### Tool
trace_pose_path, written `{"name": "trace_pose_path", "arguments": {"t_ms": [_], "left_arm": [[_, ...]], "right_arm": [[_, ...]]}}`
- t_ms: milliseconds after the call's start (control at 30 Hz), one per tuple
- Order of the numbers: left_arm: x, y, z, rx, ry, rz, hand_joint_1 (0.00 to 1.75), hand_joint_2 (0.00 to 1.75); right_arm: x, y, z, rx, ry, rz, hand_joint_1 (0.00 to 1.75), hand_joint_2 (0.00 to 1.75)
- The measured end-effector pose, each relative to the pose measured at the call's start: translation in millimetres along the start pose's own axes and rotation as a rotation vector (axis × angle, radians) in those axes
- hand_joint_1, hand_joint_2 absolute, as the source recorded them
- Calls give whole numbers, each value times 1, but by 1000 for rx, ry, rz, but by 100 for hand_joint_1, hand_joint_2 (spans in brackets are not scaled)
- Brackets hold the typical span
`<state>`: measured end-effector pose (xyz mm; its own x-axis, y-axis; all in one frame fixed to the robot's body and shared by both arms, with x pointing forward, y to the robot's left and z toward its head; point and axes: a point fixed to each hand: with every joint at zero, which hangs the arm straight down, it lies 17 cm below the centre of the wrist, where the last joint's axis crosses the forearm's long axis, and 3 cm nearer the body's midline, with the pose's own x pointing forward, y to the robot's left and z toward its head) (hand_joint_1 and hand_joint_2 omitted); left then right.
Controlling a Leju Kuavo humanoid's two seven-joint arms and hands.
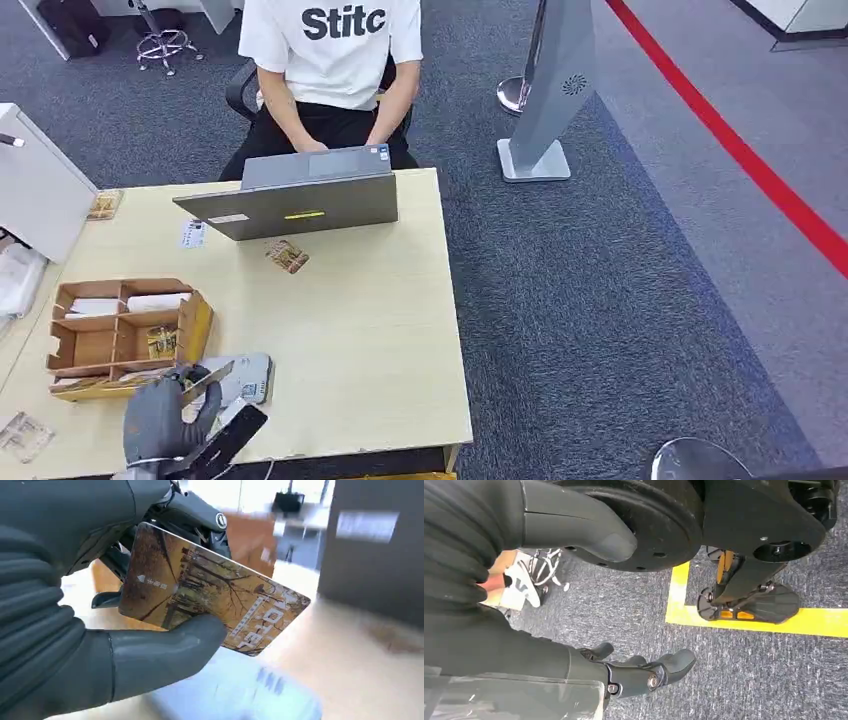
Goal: Pass the card to the sensor for recognition and then transmit it.
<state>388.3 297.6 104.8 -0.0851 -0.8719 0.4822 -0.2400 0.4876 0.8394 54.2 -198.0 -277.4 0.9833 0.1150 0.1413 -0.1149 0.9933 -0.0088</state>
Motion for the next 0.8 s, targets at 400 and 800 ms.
{"name": "trace_pose_path", "arguments": {"t_ms": [400, 800], "left_arm": [[27, 170, -147, 279, -94, -303, 175, 175], [-8, 199, -184, 266, -28, -492, 175, 175]], "right_arm": [[3, 2, 0, 9, -2, 27, 0, 175], [7, 2, 0, 9, -13, 58, 0, 175]]}}
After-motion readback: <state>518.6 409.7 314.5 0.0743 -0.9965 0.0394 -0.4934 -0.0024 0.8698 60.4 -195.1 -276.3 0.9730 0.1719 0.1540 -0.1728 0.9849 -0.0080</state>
